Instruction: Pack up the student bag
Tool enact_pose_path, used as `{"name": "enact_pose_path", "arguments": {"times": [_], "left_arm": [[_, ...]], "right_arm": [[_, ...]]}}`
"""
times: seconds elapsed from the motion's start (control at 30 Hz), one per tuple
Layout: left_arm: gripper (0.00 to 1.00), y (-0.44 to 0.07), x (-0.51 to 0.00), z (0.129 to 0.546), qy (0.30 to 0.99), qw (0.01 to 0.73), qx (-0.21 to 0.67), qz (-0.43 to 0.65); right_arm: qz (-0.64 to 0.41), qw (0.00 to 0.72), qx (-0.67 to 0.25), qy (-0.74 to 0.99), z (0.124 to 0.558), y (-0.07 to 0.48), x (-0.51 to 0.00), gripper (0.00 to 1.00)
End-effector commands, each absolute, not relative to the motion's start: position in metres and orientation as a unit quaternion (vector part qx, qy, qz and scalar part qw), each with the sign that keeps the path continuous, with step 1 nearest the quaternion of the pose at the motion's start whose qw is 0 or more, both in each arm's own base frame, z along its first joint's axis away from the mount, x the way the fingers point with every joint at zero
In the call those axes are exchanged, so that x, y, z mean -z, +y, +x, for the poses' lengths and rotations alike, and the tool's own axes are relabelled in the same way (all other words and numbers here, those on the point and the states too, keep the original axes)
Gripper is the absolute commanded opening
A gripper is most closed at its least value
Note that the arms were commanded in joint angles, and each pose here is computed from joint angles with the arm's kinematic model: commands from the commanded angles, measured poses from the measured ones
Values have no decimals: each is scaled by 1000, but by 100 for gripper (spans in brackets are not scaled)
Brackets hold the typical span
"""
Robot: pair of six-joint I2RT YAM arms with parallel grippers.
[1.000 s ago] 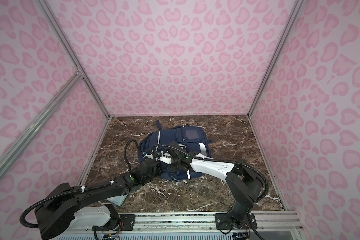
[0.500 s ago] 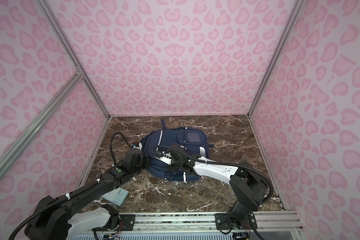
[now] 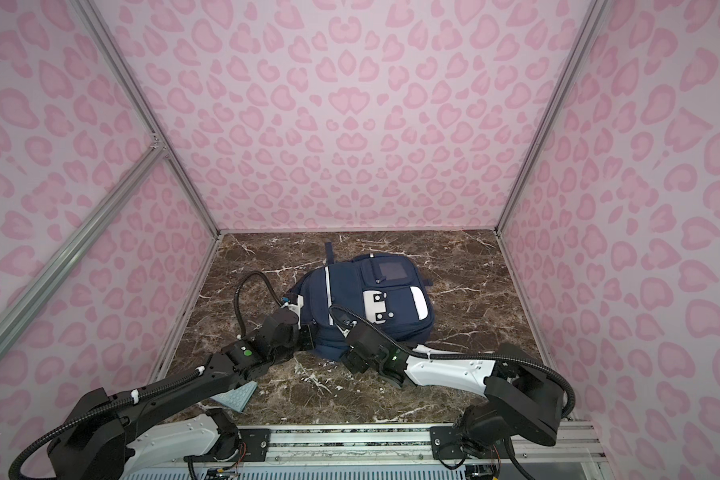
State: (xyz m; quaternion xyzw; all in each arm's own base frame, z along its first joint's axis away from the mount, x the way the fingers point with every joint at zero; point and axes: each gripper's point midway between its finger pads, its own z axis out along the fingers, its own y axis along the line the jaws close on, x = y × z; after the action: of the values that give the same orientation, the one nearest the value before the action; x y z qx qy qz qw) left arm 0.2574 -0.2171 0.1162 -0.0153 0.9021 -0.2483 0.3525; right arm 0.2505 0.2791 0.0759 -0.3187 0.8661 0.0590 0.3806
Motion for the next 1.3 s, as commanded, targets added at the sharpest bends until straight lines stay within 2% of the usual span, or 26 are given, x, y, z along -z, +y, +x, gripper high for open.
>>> {"name": "enact_pose_path", "arguments": {"times": [0.0, 0.17, 0.23, 0.33, 0.47, 0.6, 0.77, 0.9, 0.93, 1.0, 1.1, 1.17, 1.27], "left_arm": [[3, -229, -118, 244, 897, 339, 282, -23], [3, -253, -107, 213, 902, 305, 304, 2], [3, -262, -105, 207, 904, 301, 304, 13], [3, -267, -104, 207, 906, 302, 297, 18], [3, -271, -113, 211, 903, 310, 295, 25], [3, -272, -117, 212, 905, 310, 291, 33], [3, -274, -117, 207, 906, 299, 297, 35], [3, -273, -120, 206, 904, 299, 302, 35], [3, -272, -122, 206, 904, 300, 303, 34], [3, -271, -124, 205, 904, 302, 302, 35], [3, -268, -125, 206, 905, 304, 296, 35], [3, -264, -124, 207, 906, 307, 290, 34], [3, -254, -123, 212, 909, 311, 277, 26]], "right_arm": [[-165, 388, 21, 907, 286, 215, -68, 90], [-108, 395, 16, 912, 309, 173, -73, 89], [-120, 401, 17, 908, 315, 168, -80, 88], [-202, 436, -11, 877, 301, 194, -102, 86], [-359, 519, -52, 774, 251, 248, -132, 84], [-415, 558, -69, 715, 233, 275, -152, 83], [-466, 564, -47, 680, 231, 303, -153, 81], [-502, 549, -37, 667, 230, 315, -134, 79], [-511, 540, -29, 668, 231, 316, -126, 76], [-518, 528, -21, 672, 235, 316, -119, 61], [-526, 514, -24, 677, 237, 315, -112, 20], [-532, 506, -21, 678, 235, 313, -106, 2], [-543, 488, -16, 683, 233, 308, -98, 0]]}}
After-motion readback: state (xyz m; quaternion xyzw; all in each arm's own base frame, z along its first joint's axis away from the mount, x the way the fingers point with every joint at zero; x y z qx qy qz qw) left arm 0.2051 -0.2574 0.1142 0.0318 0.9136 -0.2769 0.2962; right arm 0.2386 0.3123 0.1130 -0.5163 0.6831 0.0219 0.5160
